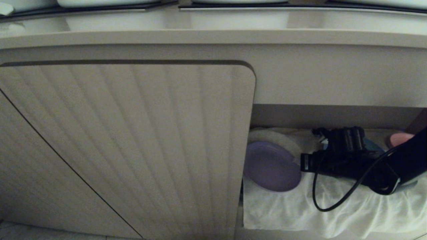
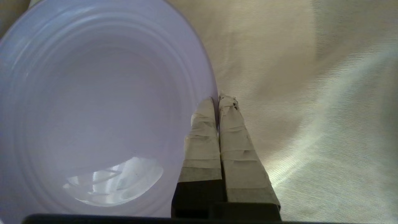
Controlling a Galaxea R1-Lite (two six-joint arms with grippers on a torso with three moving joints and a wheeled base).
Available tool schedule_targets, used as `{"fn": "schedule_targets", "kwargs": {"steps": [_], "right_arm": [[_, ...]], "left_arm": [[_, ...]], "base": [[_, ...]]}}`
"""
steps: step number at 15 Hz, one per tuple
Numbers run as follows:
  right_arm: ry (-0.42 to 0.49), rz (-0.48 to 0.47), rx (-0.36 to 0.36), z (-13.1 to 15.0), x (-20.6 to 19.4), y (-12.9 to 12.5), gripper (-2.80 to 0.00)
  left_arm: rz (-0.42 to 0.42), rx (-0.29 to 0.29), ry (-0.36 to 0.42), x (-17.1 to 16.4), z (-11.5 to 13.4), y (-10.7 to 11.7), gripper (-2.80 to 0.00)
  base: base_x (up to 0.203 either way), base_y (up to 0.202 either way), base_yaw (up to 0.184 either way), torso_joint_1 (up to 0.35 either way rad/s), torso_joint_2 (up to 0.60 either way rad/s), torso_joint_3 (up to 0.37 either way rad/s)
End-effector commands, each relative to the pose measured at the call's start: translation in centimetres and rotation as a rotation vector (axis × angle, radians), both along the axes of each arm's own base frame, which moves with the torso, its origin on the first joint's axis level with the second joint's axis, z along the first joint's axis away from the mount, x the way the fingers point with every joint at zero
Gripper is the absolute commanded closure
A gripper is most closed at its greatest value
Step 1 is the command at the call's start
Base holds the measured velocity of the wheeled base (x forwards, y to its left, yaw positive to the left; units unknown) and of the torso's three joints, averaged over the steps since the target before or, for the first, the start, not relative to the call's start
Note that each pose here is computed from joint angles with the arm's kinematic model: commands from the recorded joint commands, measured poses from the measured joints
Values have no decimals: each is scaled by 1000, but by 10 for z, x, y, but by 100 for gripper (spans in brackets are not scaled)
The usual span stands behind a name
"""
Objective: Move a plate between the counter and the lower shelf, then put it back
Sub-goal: Pick up the plate in the cupboard
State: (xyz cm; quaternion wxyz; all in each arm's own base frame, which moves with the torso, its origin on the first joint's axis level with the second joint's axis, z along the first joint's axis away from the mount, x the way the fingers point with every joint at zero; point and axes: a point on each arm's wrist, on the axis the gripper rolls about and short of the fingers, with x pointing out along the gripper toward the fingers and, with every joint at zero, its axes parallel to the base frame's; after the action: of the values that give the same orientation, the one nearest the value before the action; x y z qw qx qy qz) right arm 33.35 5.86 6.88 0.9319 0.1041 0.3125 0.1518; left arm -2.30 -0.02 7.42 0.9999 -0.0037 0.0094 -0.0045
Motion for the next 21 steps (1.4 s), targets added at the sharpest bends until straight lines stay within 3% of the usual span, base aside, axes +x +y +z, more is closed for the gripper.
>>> {"fn": "schedule_targets", "kwargs": {"steps": [1, 7, 10, 21], "right_arm": [[-6, -2, 3, 2, 0, -1, 0], [-7, -17, -4, 11, -11, -10, 0], [-22, 21, -63, 14, -19, -13, 0], [-24, -1, -65, 28, -50, -23, 0]], "left_arm": [[0, 0, 0, 0, 0, 0, 0], [0, 0, 0, 0, 0, 0, 0], [0, 0, 0, 0, 0, 0, 0], [0, 0, 0, 0, 0, 0, 0]], "base": [[0, 0, 0, 0, 0, 0], [0, 0, 0, 0, 0, 0], [0, 0, 0, 0, 0, 0], [0, 0, 0, 0, 0, 0]]}}
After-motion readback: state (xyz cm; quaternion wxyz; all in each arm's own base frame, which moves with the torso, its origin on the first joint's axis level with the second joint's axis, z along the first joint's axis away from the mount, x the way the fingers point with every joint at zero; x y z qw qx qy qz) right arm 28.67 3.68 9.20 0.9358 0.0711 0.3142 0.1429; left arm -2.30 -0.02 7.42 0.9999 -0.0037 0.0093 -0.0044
